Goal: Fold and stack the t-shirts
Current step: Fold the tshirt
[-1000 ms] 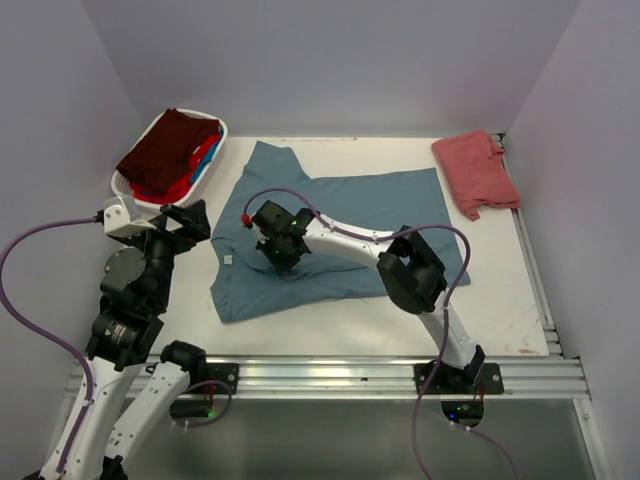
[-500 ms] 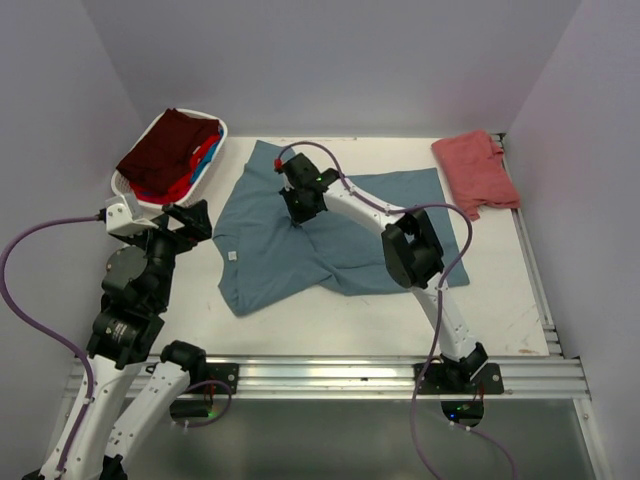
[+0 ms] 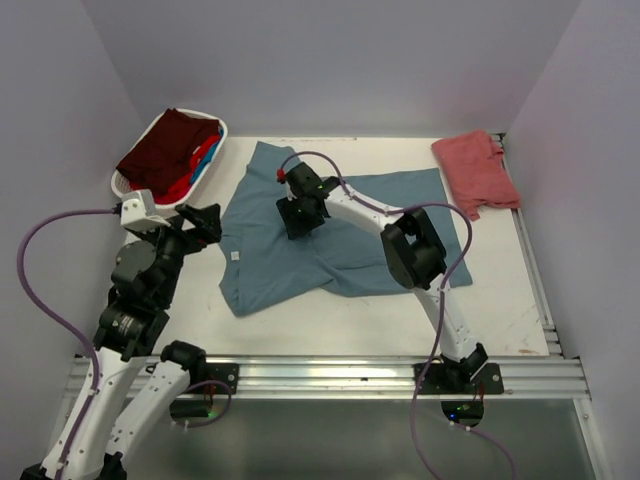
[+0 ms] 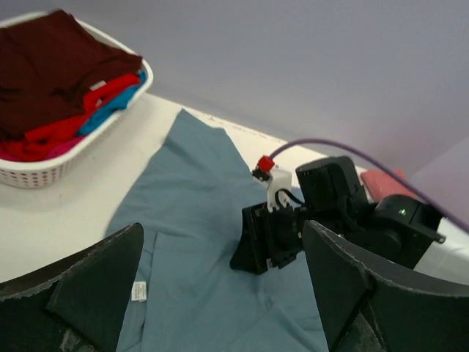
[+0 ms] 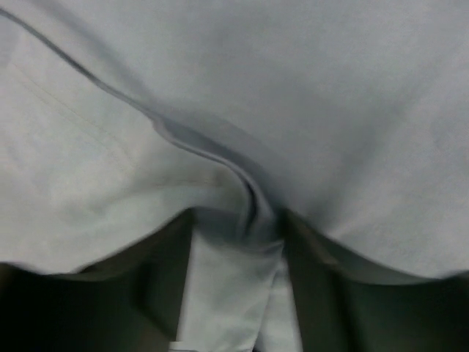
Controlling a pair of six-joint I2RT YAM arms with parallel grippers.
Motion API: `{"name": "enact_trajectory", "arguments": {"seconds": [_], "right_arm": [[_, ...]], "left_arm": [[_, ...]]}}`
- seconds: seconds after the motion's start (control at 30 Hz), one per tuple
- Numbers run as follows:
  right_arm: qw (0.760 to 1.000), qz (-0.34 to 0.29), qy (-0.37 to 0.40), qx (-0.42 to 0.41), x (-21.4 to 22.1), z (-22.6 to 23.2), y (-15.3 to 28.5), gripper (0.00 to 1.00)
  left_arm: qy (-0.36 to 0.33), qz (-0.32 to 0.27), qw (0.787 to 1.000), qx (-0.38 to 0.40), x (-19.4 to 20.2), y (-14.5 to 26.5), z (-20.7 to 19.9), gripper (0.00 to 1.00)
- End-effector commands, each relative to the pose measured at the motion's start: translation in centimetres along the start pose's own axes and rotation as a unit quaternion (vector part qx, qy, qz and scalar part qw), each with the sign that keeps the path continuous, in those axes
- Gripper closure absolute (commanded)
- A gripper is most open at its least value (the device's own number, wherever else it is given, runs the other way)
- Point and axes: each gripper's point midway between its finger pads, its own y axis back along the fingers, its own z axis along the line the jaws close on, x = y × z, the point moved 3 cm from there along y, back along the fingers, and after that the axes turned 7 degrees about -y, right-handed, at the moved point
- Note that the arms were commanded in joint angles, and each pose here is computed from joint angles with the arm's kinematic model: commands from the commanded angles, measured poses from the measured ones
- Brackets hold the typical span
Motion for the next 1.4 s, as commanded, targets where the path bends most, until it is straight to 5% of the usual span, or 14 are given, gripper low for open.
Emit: {"name": "enact_trajectory", "arguments": {"seconds": [0.0,0.03,0.23,0.37,0.4,0.5,0.87,1.07,1.33,1.37], "right_arm": [[0.999,-0.042,0.004,-0.02,-1.9,0.8,4.3,0.4],[0.999,-0.043,0.0,-0.016,-1.4,0.5,4.6,0.34],[0.979,-0.205,-0.013,-0.018,-5.4,0.8,14.5,0.28],[0.967,-0.252,-0.023,0.008,-5.3,-0.6,19.1,0.31],[0.967,-0.252,-0.027,0.023,-4.7,-1.4,19.2,0.32],[0.962,-0.265,-0.04,0.056,-3.8,-3.6,20.9,0.4],[0.949,-0.287,-0.103,0.075,-1.9,-8.3,23.0,0.51],[0.948,-0.29,-0.11,0.075,-1.3,-9.3,23.3,0.53],[0.942,-0.28,-0.141,0.123,0.1,-12.6,24.1,0.52],[0.941,-0.279,-0.145,0.128,0.2,-13.0,24.2,0.52]], "left_arm": [[0.005,0.079,0.996,0.044,4.5,-1.1,-1.1,0.08],[0.004,0.107,0.993,0.056,6.4,-1.2,-1.2,0.1],[0.027,0.195,0.971,0.134,13.3,-1.9,-2.6,0.26],[0.036,0.246,0.956,0.159,16.5,-2.1,-3.1,0.55],[0.041,0.261,0.95,0.165,17.4,-1.8,-3.2,0.75],[0.05,0.304,0.939,0.155,19.8,-1.6,-2.9,1.0],[0.015,0.45,0.889,0.084,29.3,0.3,-1.7,1.0],[-0.021,0.461,0.887,-0.019,30.1,-0.1,1.3,1.0],[-0.077,0.49,0.848,-0.189,27.3,0.7,4.5,1.0],[-0.084,0.487,0.847,-0.196,26.6,0.5,4.6,0.94]]}}
